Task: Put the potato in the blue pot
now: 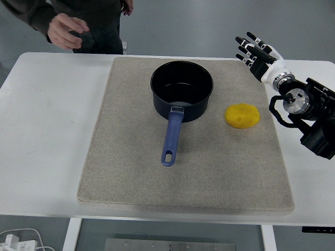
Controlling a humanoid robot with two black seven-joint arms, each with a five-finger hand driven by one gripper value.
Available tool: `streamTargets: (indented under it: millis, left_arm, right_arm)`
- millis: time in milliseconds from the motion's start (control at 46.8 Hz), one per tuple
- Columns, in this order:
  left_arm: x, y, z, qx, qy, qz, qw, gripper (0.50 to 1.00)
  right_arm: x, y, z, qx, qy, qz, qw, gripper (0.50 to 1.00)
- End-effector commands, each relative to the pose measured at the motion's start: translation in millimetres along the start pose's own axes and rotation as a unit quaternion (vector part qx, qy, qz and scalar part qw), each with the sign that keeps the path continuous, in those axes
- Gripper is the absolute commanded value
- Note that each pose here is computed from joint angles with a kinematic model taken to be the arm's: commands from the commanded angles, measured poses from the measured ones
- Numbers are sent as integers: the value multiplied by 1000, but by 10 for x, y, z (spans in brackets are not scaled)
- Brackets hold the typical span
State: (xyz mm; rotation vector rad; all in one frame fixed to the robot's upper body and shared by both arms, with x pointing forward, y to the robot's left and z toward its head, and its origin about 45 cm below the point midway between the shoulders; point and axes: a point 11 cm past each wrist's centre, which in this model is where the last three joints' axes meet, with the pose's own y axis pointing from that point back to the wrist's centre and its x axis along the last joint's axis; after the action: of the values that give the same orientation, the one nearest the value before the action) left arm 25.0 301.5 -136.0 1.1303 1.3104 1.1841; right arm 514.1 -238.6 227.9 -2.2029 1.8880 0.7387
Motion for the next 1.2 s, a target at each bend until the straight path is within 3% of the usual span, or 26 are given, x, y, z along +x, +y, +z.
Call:
streamTargets:
  millis: [0,598,897,1068,1175]
  left_arm:
    - [-4,-1,-3,0,0,0,1000,999]
    - [11,1,-2,0,1,2,1000,999]
    - [16,2,8,-1,2,2,1000,999]
    - [21,2,0,0,3,3,1000,999]
    - [21,3,8,-1,3,3,1000,999]
  right_arm:
    - [12,3,-7,1,0,1,1000,928]
    - [-46,-8,5,-1,4,-9,1000,930]
    - [-38,8,-138,47,31,-19,998,930]
    - [14,32,-162,44,110,-28,993,928]
    - [-2,64,-213,71,182,-51,979,928]
